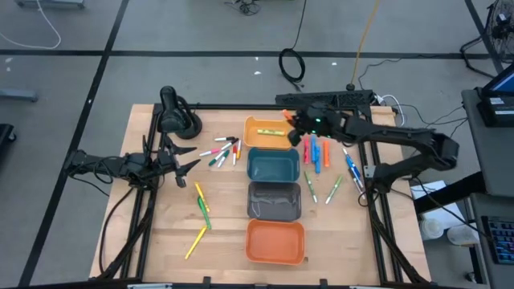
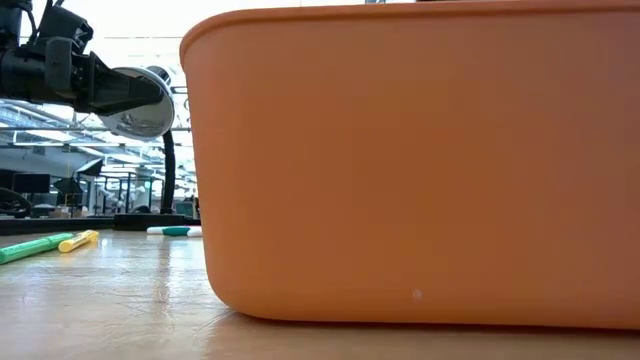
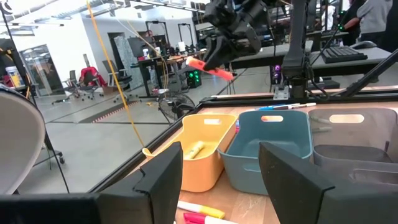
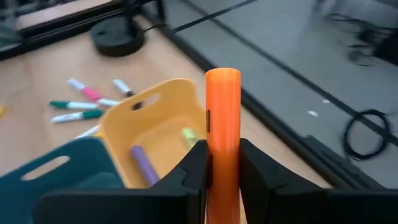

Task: Pick & Place Markers
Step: Put the right orange highlighter into the yellow bin, then put the orange highlighter into the yellow bin

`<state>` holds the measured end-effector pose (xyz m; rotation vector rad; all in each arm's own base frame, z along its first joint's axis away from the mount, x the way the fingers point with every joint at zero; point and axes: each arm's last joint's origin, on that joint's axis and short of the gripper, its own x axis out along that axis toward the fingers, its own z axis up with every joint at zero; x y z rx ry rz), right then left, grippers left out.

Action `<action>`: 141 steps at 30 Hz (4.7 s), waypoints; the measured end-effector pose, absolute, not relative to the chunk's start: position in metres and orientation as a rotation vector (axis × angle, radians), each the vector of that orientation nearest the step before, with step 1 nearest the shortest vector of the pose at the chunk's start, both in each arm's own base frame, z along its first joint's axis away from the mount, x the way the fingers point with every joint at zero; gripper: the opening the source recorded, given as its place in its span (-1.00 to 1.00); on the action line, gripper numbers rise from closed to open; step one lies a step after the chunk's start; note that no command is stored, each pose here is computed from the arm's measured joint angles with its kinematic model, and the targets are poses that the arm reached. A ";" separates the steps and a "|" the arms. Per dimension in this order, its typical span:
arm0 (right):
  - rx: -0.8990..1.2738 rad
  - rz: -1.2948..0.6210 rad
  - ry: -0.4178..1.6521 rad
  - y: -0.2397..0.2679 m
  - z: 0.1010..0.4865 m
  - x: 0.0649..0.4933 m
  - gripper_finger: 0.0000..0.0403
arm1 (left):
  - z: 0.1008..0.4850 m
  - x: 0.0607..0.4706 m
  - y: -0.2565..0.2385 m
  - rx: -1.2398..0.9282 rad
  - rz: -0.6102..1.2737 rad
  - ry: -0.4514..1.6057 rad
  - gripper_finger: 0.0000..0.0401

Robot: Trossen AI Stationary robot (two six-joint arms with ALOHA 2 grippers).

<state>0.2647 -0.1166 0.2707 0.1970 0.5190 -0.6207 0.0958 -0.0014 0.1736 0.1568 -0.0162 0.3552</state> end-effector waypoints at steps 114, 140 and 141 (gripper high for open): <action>0.590 -0.890 1.155 -0.085 0.126 0.159 -0.77 | 0.174 0.096 -0.001 0.156 0.355 -0.017 0.07; 0.295 -0.584 0.404 -0.088 0.203 0.200 -0.77 | 0.174 0.096 -0.001 0.156 0.355 -0.016 0.07; 0.291 -0.574 0.399 -0.090 0.206 0.203 -0.77 | 0.174 0.096 -0.001 0.157 0.355 -0.017 0.07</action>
